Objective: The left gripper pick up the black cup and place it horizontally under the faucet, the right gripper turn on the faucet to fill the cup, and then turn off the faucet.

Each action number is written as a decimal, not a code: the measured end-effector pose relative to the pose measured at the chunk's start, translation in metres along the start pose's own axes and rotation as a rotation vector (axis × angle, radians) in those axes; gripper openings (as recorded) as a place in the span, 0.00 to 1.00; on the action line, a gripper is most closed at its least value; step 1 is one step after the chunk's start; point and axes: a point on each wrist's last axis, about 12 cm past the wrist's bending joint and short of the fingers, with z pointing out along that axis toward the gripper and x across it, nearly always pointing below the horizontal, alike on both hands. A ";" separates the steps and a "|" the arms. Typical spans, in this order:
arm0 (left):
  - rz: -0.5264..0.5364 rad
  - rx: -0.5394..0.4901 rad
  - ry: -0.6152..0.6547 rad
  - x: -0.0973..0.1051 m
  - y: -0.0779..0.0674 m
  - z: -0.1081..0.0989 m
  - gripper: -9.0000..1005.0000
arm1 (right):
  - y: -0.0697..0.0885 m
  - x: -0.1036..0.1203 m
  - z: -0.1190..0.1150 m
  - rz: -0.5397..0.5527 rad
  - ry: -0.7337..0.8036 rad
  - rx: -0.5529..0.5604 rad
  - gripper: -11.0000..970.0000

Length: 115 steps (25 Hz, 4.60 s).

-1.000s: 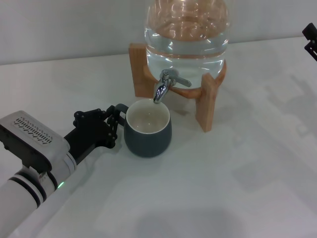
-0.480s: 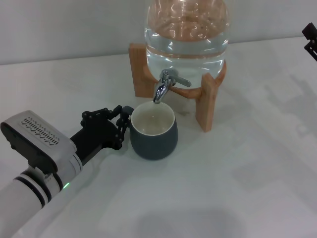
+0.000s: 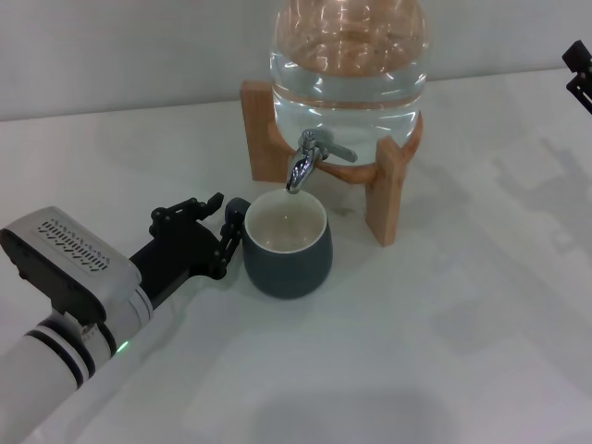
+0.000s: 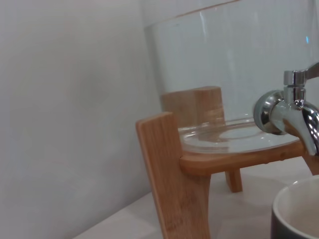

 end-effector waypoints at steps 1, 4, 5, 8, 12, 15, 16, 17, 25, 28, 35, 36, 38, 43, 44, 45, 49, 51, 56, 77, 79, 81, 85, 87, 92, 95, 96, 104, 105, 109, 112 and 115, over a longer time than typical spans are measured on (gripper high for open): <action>-0.002 -0.002 0.000 0.000 0.000 0.000 0.25 | 0.000 0.000 0.000 0.000 0.000 0.000 0.88; -0.005 -0.003 0.001 0.001 -0.001 -0.001 0.29 | 0.000 0.000 0.001 0.000 -0.001 -0.001 0.88; -0.006 -0.003 0.001 0.001 -0.001 -0.001 0.32 | 0.000 0.000 0.001 0.000 -0.002 -0.001 0.88; -0.008 -0.003 0.004 0.002 -0.001 -0.002 0.43 | 0.000 0.000 0.002 0.000 -0.002 0.001 0.88; -0.014 -0.009 0.006 0.004 -0.001 -0.004 0.48 | 0.000 0.000 0.003 0.000 -0.002 0.001 0.88; -0.015 -0.011 0.007 0.004 -0.001 -0.004 0.49 | 0.000 0.000 0.003 0.000 0.001 0.002 0.88; -0.015 -0.012 0.008 0.005 -0.002 -0.005 0.49 | 0.000 0.001 0.004 0.000 0.002 0.002 0.88; -0.016 -0.013 0.010 0.006 -0.002 -0.006 0.49 | 0.000 0.001 0.004 0.000 0.003 0.002 0.88; -0.017 -0.024 0.021 0.013 -0.004 -0.013 0.49 | 0.000 0.001 0.005 0.000 0.006 0.000 0.88; -0.009 -0.031 0.027 0.016 -0.005 -0.017 0.49 | 0.000 0.001 0.005 0.000 0.007 0.001 0.88; 0.014 -0.052 0.016 0.018 -0.008 -0.021 0.49 | 0.000 0.002 0.005 0.001 0.009 0.002 0.88; 0.018 -0.053 0.015 0.018 -0.008 -0.021 0.49 | 0.000 0.002 0.005 0.001 0.009 0.002 0.88; 0.021 -0.054 0.015 0.018 -0.008 -0.022 0.49 | 0.000 0.002 0.005 0.001 0.009 0.001 0.88; 0.047 -0.076 0.013 0.020 -0.007 -0.025 0.49 | 0.000 0.002 0.005 0.001 0.008 0.001 0.88; 0.053 -0.081 0.011 0.020 -0.007 -0.026 0.49 | 0.000 0.002 0.005 0.001 0.009 0.001 0.88; 0.053 -0.085 0.009 0.020 -0.007 -0.027 0.49 | 0.000 0.002 0.005 0.001 0.009 0.002 0.88; 0.047 -0.101 0.011 0.022 -0.007 -0.030 0.49 | 0.000 0.002 0.005 0.001 0.010 0.001 0.88; 0.044 -0.117 0.008 0.024 -0.005 -0.032 0.49 | 0.000 0.002 0.005 0.001 0.010 -0.001 0.88; 0.053 -0.188 -0.014 0.027 -0.001 -0.043 0.49 | 0.000 0.002 0.005 0.002 0.010 -0.001 0.88; 0.142 -0.685 -0.175 0.010 0.057 -0.082 0.49 | 0.007 0.004 0.009 0.044 0.030 -0.057 0.88; 0.127 -0.739 -0.187 0.009 0.062 -0.086 0.49 | 0.009 0.005 0.010 0.063 0.035 -0.073 0.88; 0.105 -0.794 -0.200 0.008 0.067 -0.090 0.49 | 0.013 0.006 0.009 0.080 0.044 -0.097 0.88; 0.083 -0.846 -0.202 0.009 0.073 -0.095 0.49 | 0.021 0.008 0.007 0.096 0.067 -0.162 0.88; 0.081 -0.852 -0.200 0.010 0.074 -0.096 0.49 | 0.025 0.009 0.005 0.103 0.077 -0.195 0.88; 0.086 -0.840 -0.199 0.010 0.073 -0.096 0.49 | 0.036 0.012 0.001 0.118 0.095 -0.272 0.88; 0.085 -0.839 -0.198 0.010 0.073 -0.096 0.49 | 0.042 0.012 0.001 0.128 0.099 -0.308 0.88; 0.083 -0.839 -0.198 0.011 0.073 -0.096 0.49 | 0.044 0.012 0.001 0.131 0.097 -0.323 0.88; 0.089 -0.833 -0.185 0.013 0.073 -0.098 0.49 | 0.059 0.015 0.002 0.149 0.119 -0.422 0.88; 0.089 -0.833 -0.185 0.013 0.073 -0.098 0.49 | 0.059 0.015 0.002 0.149 0.119 -0.422 0.88; 0.085 -0.829 -0.176 0.015 0.071 -0.098 0.49 | 0.062 0.016 0.003 0.151 0.124 -0.449 0.88; 0.085 -0.823 -0.175 0.015 0.070 -0.098 0.49 | 0.066 0.017 0.007 0.159 0.129 -0.481 0.88; 0.082 -0.818 -0.176 0.015 0.069 -0.097 0.49 | 0.071 0.018 0.011 0.164 0.136 -0.505 0.88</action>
